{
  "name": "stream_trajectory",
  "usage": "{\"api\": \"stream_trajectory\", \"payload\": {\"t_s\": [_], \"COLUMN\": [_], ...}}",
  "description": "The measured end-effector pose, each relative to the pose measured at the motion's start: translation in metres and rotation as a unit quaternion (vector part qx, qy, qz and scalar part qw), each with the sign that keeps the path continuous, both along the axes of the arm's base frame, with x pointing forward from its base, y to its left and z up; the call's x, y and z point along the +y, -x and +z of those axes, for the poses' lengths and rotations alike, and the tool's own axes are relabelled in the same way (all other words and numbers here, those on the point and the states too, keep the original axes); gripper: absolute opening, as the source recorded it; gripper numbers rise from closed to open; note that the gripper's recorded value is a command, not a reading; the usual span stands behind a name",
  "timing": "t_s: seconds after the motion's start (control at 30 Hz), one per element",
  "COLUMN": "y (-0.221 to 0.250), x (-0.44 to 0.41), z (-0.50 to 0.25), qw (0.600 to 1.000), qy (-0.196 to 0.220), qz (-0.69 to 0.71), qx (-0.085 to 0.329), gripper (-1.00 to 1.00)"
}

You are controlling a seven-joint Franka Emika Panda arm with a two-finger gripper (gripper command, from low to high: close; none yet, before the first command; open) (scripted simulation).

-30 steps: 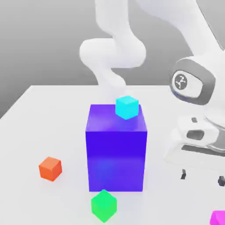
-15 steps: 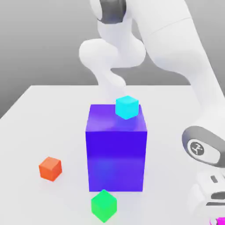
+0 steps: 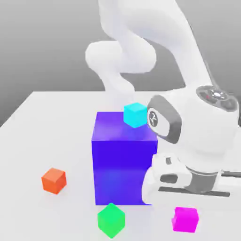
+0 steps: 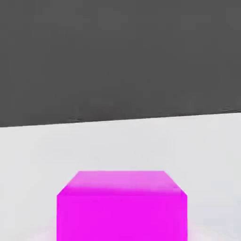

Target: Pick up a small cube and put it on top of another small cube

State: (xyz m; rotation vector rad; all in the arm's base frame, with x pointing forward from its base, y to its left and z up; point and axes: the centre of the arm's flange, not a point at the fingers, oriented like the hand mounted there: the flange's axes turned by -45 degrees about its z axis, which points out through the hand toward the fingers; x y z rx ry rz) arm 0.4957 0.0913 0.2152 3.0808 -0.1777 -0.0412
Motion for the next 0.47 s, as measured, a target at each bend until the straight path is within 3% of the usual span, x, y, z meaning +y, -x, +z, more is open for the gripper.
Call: {"api": "stream_trajectory", "payload": {"t_s": [0.2,0.37,0.4,0.47], "y": [0.037,0.043,0.043,0.043], "x": [-0.103,-0.114,-0.114,-0.114], "z": [0.023,-0.028,-0.034,-0.034], "qw": [0.998,0.997,0.997,0.997], "qy": [-0.022,-0.026,-0.026,-0.026], "qz": [-0.062,-0.069,-0.069,-0.069], "qx": [-0.014,-0.017,-0.017,-0.017], "gripper": [-1.0,-1.0,1.0,1.0]}}
